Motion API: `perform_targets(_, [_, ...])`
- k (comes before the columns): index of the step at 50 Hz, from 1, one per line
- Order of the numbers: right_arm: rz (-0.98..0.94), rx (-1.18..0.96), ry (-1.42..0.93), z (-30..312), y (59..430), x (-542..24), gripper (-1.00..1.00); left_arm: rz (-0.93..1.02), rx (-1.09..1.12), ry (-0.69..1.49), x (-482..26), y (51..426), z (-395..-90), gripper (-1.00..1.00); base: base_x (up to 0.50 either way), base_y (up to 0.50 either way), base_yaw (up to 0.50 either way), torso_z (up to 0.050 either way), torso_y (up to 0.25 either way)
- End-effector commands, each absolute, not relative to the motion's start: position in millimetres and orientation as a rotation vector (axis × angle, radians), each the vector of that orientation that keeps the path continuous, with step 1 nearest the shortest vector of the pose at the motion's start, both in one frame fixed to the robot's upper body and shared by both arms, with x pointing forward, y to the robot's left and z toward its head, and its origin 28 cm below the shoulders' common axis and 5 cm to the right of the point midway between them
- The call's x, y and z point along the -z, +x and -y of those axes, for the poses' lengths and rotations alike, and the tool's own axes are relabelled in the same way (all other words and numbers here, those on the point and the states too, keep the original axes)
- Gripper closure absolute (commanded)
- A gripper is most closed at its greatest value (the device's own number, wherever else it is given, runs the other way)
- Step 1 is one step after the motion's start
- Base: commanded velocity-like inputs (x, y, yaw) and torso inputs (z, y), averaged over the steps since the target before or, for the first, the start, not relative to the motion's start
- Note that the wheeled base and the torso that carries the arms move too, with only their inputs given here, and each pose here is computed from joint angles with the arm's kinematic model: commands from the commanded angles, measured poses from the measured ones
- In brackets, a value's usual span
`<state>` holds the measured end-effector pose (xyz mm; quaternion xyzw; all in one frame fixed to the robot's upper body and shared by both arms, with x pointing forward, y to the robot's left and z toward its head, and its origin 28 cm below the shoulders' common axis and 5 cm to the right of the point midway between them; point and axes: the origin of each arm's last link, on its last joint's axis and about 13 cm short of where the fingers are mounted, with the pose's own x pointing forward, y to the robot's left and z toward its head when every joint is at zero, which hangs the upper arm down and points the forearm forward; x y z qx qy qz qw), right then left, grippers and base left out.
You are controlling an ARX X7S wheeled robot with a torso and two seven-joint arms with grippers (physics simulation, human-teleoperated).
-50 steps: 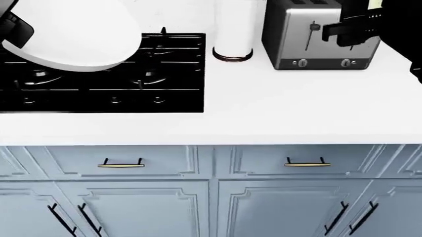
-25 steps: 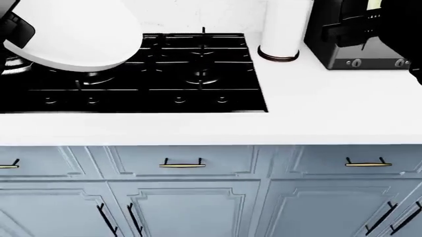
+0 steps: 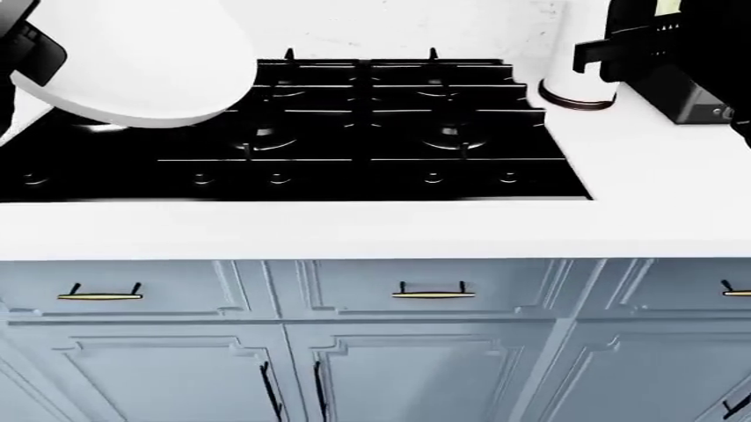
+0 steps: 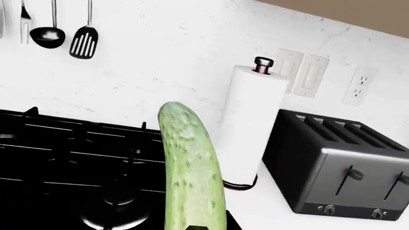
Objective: Place the two vegetables and bowl onto the tray for setting up a vegetable dip station.
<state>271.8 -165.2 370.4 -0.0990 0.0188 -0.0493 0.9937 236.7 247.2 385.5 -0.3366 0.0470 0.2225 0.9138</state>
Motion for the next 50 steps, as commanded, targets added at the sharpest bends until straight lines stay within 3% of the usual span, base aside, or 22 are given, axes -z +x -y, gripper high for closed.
perform_targets(1, [-0.033, 0.100, -0.202, 166.4, 272.4, -371.1, 1.00, -0.067, -0.441, -0.700, -390.8, 235.7, -246.5, 1.00, 0.00, 0.50, 0.00, 0.000, 0.000])
perform_targets(26, [-0.022, 0.095, -0.192, 165.6, 271.5, -371.6, 1.00, -0.065, -0.437, -0.699, -391.0, 234.8, -246.6, 1.00, 0.01, 0.50, 0.00, 0.000, 0.000])
perform_targets(50, [-0.025, 0.098, -0.212, 165.4, 271.1, -371.9, 1.00, -0.070, -0.435, -0.698, -389.8, 235.2, -245.9, 1.00, 0.21, 0.50, 0.00, 0.000, 0.001])
